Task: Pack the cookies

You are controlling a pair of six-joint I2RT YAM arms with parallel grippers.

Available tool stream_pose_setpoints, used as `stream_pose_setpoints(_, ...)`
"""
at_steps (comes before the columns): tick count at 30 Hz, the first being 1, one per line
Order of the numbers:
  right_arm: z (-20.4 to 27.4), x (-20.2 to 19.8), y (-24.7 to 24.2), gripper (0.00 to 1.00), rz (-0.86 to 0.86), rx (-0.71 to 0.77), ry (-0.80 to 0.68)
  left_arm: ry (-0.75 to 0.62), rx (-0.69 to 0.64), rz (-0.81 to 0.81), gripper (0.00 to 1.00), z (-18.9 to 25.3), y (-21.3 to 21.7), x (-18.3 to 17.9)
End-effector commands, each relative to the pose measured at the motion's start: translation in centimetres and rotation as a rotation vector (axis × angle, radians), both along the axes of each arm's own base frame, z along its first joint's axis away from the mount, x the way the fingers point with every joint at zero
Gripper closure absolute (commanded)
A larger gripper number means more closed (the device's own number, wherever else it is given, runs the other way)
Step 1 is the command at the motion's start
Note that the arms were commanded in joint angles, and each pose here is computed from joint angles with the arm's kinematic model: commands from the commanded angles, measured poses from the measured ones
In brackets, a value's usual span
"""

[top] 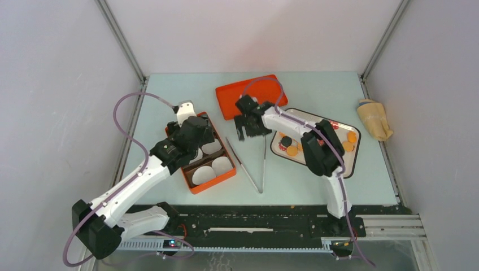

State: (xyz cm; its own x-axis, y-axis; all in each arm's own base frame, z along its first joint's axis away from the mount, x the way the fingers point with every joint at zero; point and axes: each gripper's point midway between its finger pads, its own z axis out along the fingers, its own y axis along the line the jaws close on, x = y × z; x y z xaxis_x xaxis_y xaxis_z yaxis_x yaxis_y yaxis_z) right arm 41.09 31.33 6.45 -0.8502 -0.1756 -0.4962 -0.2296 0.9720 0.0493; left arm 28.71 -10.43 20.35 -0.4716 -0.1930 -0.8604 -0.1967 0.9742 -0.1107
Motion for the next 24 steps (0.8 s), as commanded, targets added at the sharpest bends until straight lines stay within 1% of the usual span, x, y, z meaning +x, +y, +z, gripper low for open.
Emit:
stream_pose_setpoints(1,4.4,-8.0,0.6,0.00,0.100,0.024,-0.082,-0.041,0.009,0.014,0.09,1.4,-0.1,0.8)
stream_pose_setpoints(3,3.7,-11.5,-0.6,0.00,0.108,-0.014,-0.059,-0.037,0.008,0.008,0.08,1.3,-0.3,0.9)
stream_pose_setpoints(6,3.5,-15.3,-1.6,0.00,0.108,-0.023,-0.039,-0.031,-0.005,-0.001,0.08,1.1,-0.7,1.0)
stream_pose_setpoints(11,2.2,-19.1,-2.4,0.00,0.098,-0.049,-0.018,-0.019,-0.046,-0.023,0.09,0.9,-1.2,0.5)
stream_pose_setpoints(15,-0.6,-20.4,-2.2,0.00,0.074,-0.041,0.031,-0.032,-0.066,-0.022,0.09,0.9,-0.7,-0.3)
stream_pose_setpoints(20,-3.2,-20.1,-1.0,0.00,0.063,-0.017,0.068,-0.058,-0.085,-0.012,0.09,1.2,0.1,-1.3)
stream_pose_setpoints(24,-4.3,-19.7,-0.4,0.00,0.049,0.012,0.098,-0.073,-0.085,0.003,0.08,1.3,0.9,-1.9)
